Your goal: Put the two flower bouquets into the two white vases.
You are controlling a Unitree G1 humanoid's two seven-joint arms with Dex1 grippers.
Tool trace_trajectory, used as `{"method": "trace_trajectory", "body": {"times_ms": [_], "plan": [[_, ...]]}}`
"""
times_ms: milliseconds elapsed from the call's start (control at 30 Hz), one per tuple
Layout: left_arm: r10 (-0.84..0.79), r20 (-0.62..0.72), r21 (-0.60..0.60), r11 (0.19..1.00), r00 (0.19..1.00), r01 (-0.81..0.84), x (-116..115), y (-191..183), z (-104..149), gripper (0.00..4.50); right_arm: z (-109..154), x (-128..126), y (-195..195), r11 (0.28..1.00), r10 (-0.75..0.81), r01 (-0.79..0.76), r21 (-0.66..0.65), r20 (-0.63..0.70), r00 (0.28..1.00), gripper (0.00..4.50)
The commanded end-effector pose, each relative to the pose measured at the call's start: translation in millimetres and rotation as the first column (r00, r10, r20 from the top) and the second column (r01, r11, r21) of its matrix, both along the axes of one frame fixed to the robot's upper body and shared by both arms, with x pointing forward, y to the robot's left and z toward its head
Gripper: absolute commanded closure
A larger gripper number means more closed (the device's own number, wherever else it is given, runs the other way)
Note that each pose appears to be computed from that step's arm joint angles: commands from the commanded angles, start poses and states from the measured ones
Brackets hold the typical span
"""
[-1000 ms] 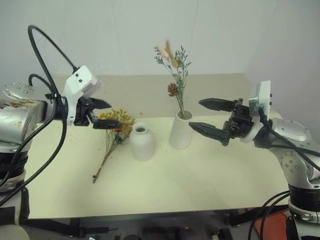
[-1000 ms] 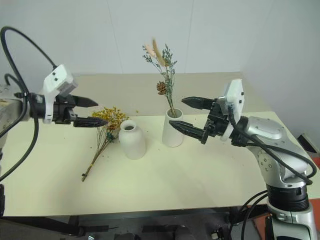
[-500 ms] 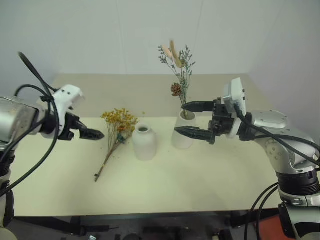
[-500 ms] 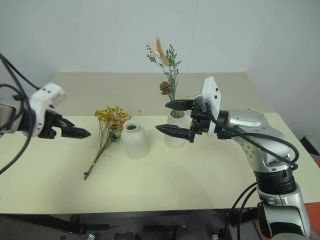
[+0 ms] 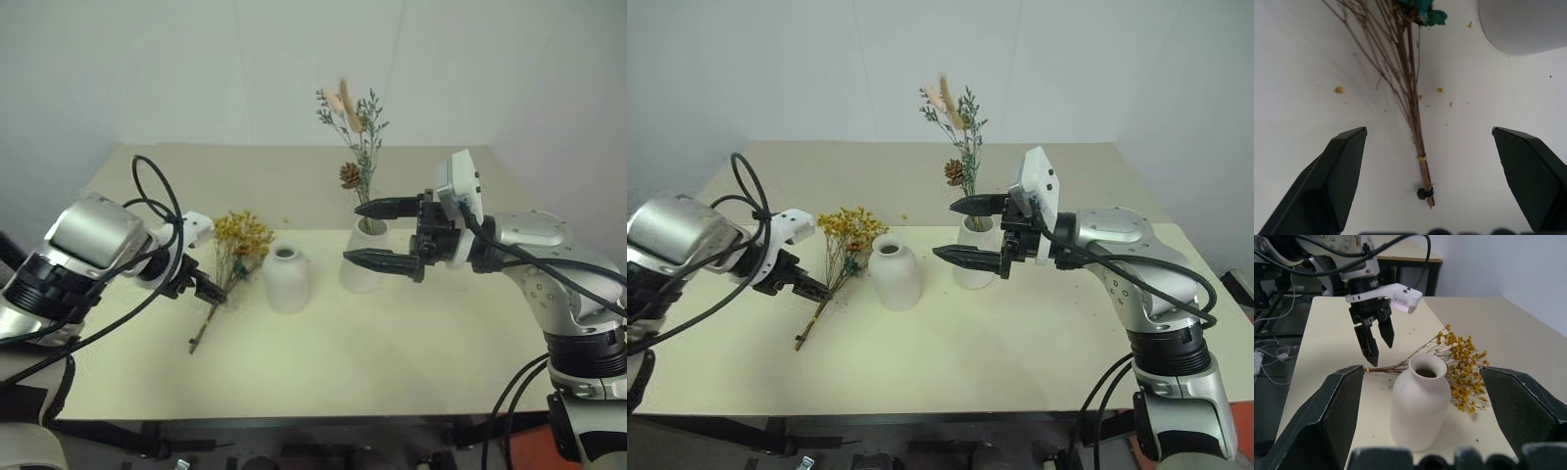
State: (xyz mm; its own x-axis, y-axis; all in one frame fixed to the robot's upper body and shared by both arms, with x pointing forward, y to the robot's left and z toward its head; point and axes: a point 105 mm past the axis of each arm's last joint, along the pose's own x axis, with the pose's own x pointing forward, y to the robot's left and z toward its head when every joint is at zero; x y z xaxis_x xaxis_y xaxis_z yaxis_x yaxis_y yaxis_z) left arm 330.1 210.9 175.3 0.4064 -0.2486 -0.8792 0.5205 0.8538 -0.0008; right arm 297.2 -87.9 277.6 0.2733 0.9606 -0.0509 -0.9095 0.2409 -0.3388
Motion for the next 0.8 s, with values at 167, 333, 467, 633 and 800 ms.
{"method": "trace_trajectory", "body": {"times_ms": [167,333,467,633,800], "plan": [[-0.032,0.013,0.056,0.998,0.999,0.031,19.1,-5.7,-11.8,0.00,19.0,-10.5,-6.7,1.000,-0.008,0.007,0.015,0.060,0.998,0.07],[-0.044,-0.005,0.058,0.997,0.999,0.044,27.2,-14.9,-25.6,0.00,19.2,-11.7,-9.0,1.000,-0.021,0.020,0.014,0.056,0.998,0.07],[-0.059,-0.018,0.052,0.997,0.998,0.060,30.0,-20.8,-33.7,0.19,19.1,-12.7,-9.5,0.999,-0.029,0.028,0.016,0.055,0.998,0.02],[-0.078,-0.015,0.057,0.995,0.997,0.078,30.2,-23.8,-35.6,1.48,19.1,-13.2,-9.7,0.999,-0.038,0.037,0.020,0.056,0.998,0.00],[-0.065,-0.003,0.061,0.996,0.998,0.065,31.7,-18.0,-31.7,3.07,18.7,-13.0,-9.5,0.999,-0.046,0.045,0.024,0.055,0.997,0.00]]}}
